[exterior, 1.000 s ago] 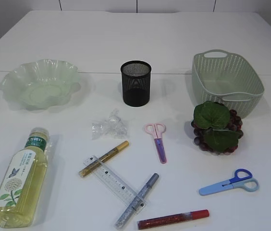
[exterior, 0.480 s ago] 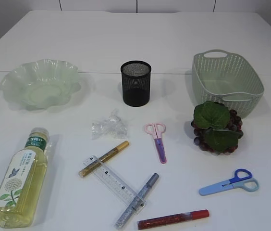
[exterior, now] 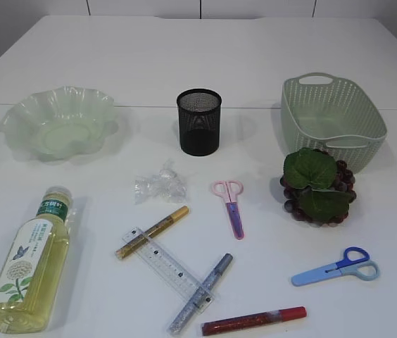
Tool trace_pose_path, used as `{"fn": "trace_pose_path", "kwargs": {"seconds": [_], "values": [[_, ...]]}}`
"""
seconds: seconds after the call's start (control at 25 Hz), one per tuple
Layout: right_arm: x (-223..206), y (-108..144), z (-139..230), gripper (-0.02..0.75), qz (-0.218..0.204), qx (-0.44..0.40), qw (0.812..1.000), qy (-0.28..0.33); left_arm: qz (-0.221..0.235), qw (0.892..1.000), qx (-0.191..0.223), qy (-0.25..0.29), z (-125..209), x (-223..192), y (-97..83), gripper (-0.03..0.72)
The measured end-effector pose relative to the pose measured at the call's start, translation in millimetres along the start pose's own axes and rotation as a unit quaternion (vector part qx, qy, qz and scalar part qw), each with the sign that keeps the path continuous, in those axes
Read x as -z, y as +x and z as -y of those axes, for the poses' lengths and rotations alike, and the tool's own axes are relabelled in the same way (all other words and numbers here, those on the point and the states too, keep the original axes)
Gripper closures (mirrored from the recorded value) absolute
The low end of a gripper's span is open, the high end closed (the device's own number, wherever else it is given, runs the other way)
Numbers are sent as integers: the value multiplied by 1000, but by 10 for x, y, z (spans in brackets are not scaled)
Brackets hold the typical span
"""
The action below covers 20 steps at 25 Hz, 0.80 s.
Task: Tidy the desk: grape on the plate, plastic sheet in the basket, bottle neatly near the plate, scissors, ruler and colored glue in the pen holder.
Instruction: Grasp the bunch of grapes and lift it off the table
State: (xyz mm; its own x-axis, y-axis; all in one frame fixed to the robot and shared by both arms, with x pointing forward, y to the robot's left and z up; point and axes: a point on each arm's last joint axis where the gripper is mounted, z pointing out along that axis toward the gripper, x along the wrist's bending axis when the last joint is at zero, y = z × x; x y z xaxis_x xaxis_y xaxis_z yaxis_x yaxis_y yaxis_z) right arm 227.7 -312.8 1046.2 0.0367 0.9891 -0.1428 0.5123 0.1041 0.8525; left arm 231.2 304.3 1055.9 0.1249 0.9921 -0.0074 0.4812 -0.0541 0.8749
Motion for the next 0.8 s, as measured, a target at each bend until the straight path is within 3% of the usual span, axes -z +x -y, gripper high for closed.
{"fn": "trace_pose_path", "kwargs": {"seconds": [0.6,0.8], "values": [[12,25,-9,584,-15,-7,1000,-2,0,1000,0,0,0,0,0,200],[56,19,-274,566,-27,-15,999,11,0,1000,0,0,0,0,0,200]]}}
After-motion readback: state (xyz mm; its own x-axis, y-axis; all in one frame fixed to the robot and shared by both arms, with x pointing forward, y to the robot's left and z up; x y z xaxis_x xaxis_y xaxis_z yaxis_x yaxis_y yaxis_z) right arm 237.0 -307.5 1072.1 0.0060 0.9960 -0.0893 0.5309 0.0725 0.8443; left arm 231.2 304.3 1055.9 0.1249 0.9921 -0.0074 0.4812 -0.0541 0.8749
